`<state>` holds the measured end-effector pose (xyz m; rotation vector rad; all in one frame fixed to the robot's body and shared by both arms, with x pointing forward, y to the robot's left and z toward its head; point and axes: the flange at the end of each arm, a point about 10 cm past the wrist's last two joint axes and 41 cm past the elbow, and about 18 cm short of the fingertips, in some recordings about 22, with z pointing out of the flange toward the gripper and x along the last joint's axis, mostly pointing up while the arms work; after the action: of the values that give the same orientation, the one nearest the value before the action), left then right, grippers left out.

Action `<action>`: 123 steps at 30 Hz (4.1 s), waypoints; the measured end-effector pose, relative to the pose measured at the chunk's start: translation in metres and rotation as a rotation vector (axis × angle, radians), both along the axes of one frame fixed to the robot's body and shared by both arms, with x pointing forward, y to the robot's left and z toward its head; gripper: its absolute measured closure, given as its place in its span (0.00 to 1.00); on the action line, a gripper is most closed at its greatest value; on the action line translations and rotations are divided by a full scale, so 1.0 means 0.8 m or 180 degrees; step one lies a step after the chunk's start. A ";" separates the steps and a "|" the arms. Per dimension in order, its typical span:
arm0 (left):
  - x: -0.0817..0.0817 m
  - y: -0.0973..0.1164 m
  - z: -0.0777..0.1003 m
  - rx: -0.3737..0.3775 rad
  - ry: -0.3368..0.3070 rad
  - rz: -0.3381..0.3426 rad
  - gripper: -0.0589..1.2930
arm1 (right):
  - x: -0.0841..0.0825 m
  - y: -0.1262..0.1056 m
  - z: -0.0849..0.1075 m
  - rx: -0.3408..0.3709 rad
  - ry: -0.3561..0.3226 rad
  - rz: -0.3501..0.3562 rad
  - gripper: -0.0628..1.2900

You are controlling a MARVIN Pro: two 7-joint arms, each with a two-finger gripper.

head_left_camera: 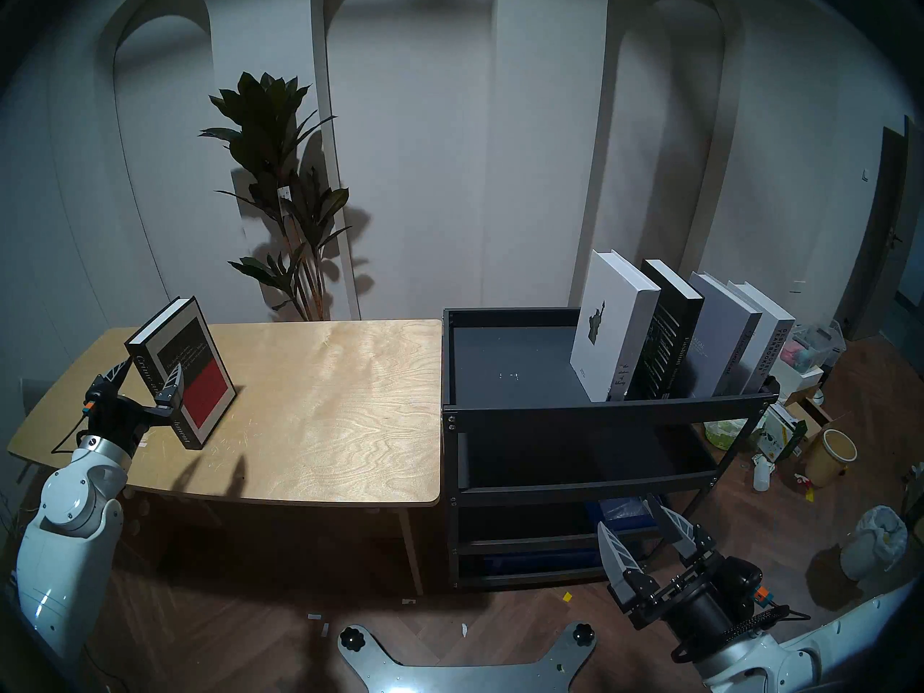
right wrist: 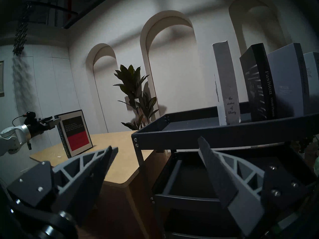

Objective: Move the books from the display table onto the shelf, standing them upright with spines facing out and tallest at one end

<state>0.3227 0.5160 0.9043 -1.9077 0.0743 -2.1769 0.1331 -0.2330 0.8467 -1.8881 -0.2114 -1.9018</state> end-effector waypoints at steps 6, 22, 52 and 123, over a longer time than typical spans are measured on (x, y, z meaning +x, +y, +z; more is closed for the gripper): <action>0.011 0.033 0.011 -0.0177 -0.0071 0.0065 0.04 | -0.002 0.000 0.002 -0.0028 -0.0050 0.0057 0.06; 0.043 0.061 0.008 -0.0689 -0.0075 -0.0192 0.04 | -0.005 0.001 0.006 -0.0089 -0.0200 0.0191 0.06; 0.075 0.063 -0.035 -0.1494 -0.0035 -0.0940 0.04 | -0.024 0.012 0.009 -0.0094 -0.0343 0.0445 0.06; 0.192 -0.382 0.201 -0.1098 -0.0348 -0.2576 0.67 | -0.065 -0.031 -0.047 -0.0550 -0.0018 0.0572 0.06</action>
<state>0.4760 0.2102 1.0655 -2.1874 0.5761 -2.9633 0.0807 -0.2574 0.8091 -1.9016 -0.5443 -1.8178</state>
